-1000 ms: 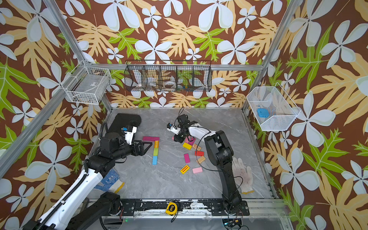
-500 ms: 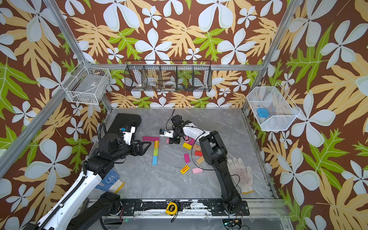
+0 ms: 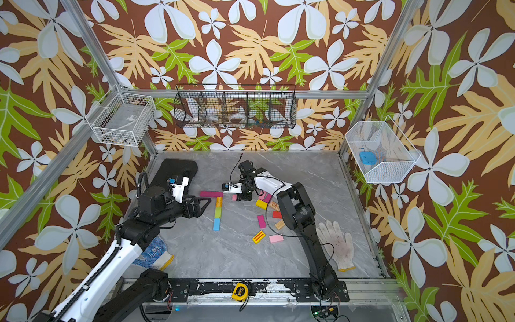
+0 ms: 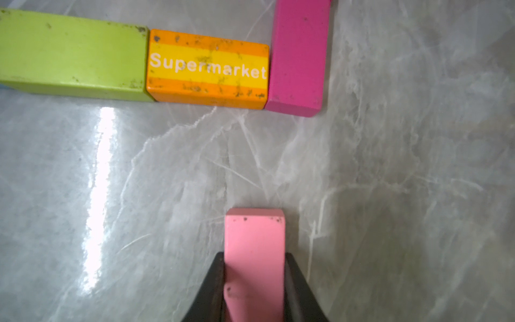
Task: Assemble the number 7 with building blocks
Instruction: Move the building block to the center of the board.
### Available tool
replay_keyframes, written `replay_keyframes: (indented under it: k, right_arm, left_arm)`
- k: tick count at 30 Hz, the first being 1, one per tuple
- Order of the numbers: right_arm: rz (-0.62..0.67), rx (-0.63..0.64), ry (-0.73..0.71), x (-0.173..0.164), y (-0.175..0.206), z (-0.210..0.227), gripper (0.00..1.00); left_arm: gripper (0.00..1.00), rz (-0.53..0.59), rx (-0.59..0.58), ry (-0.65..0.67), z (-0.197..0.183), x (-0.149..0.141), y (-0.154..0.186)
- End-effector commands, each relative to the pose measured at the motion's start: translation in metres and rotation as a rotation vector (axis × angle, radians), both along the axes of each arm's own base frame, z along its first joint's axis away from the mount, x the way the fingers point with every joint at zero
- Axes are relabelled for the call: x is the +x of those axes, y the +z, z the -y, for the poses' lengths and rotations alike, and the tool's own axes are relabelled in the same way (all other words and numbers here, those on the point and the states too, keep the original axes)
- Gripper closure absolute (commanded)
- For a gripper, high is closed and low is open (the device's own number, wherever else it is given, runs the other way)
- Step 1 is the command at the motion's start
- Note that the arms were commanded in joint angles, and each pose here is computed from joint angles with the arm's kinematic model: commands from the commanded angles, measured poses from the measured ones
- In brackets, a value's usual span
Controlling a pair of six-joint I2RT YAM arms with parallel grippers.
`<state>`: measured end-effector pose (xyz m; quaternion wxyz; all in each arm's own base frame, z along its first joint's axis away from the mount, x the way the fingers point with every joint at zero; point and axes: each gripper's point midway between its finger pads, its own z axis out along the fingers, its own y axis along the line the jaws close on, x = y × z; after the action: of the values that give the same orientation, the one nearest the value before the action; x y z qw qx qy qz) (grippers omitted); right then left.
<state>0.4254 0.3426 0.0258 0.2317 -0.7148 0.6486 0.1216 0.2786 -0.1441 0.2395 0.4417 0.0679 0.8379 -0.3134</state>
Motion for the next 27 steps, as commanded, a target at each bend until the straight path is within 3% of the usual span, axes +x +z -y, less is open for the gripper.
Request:
replay_keyframes:
  k: [1,7,10,13,17,23,27]
  right_arm:
    - [-0.014,-0.016,0.011,-0.005,-0.002,0.002,0.65]
    - [-0.005,0.117,-0.091,0.006,0.036,-0.011,0.42]
    - [-0.012,0.248,-0.223,0.015,0.067,-0.011,0.36]
    - [-0.032,0.342,-0.452,0.031,0.091,0.004,0.34]
    - [-0.063,0.342,-0.785,0.041,0.092,0.039,0.34]
    - [-0.083,0.259,-1.224,0.040,0.061,0.099,0.34]
    - [-0.076,0.220,-1.375,0.036,0.045,0.128,0.34]
  left_arm:
    - [0.00,0.026,0.007,0.005,-0.001,0.002,0.005]
    - [0.00,0.018,0.013,0.013,-0.002,0.005,0.003]
    - [0.00,0.024,0.021,0.025,-0.004,0.006,0.005]
    - [0.00,0.034,0.016,0.036,-0.006,0.007,0.008]
    - [0.00,0.045,0.007,0.044,-0.006,0.008,0.011]
    - [0.00,0.068,-0.014,0.031,-0.004,0.007,0.019]
    - [0.00,0.075,-0.018,0.023,-0.003,0.005,0.020]
